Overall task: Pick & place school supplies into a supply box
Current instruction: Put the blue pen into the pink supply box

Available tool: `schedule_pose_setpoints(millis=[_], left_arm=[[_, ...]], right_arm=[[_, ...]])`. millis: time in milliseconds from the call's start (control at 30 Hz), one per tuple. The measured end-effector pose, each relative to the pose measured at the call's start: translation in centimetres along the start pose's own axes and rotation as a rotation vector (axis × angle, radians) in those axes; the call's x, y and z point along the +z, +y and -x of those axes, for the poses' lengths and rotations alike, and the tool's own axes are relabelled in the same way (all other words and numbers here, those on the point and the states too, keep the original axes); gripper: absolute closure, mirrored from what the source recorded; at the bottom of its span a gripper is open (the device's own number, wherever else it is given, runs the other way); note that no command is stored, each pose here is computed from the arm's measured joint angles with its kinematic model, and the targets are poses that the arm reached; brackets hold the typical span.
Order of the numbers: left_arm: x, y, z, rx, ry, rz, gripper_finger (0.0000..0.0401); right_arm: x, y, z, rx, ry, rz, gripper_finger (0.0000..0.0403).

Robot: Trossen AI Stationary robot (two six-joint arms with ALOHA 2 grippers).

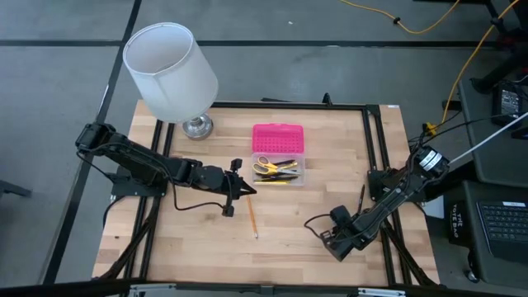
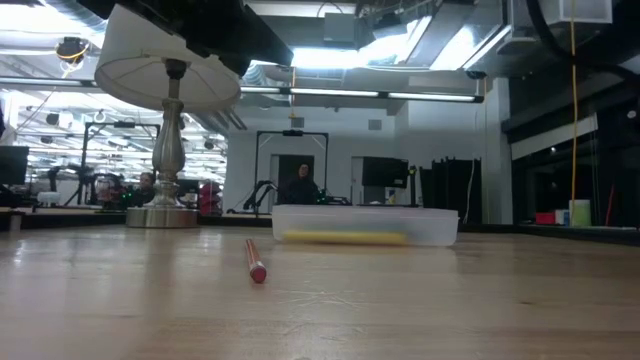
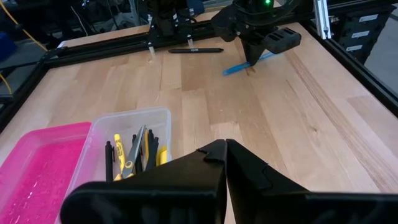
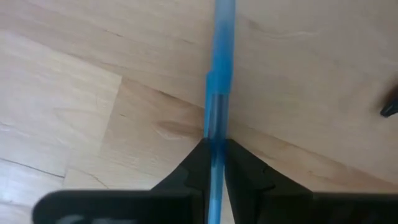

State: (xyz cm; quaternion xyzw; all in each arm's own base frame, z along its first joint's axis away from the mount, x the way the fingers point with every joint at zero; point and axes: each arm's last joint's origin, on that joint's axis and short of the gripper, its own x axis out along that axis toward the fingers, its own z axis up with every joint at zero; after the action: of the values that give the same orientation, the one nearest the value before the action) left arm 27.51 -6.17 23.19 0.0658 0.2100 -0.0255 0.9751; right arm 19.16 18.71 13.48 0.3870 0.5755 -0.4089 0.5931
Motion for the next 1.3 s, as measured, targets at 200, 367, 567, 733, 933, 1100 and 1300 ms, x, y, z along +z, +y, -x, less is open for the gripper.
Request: schedule_pose_setpoints(millis=[200,367,567,733,933,1100,1300], left_arm=[[0.0,0.0,0.0,0.000,0.000,0.000,0.0397],[0.0,0.0,0.0,0.000,0.000,0.000,0.0397],[0.0,0.0,0.0,0.000,0.000,0.000,0.0397],[0.0,0.0,0.0,0.000,0.000,0.000,0.0397],[0.0,0.0,0.0,0.000,0.000,0.000,0.0397],[0.0,0.0,0.0,0.000,0.000,0.000,0.0397],[0.0,0.0,0.0,0.000,0.000,0.000,0.0397]], right_arm=[[0.1,0.2,0.6,0.004,-0.020,0.036,0.0360],[0.2,0.3,2.5,0.069,-0.041,0.045,0.0359],[0.4,0.7,5.4,0.202,-0.099,0.090,0.0358],[0.3,0.9,7.1,0.289,-0.172,0.151,0.0358],[0.3,0.5,8.5,0.364,-0.278,0.210,0.0358],[0.3,0.2,9.1,0.390,-0.337,0.279,0.0358],[0.4,0.6,9.3,0.425,-0.418,0.336,0.0358]])
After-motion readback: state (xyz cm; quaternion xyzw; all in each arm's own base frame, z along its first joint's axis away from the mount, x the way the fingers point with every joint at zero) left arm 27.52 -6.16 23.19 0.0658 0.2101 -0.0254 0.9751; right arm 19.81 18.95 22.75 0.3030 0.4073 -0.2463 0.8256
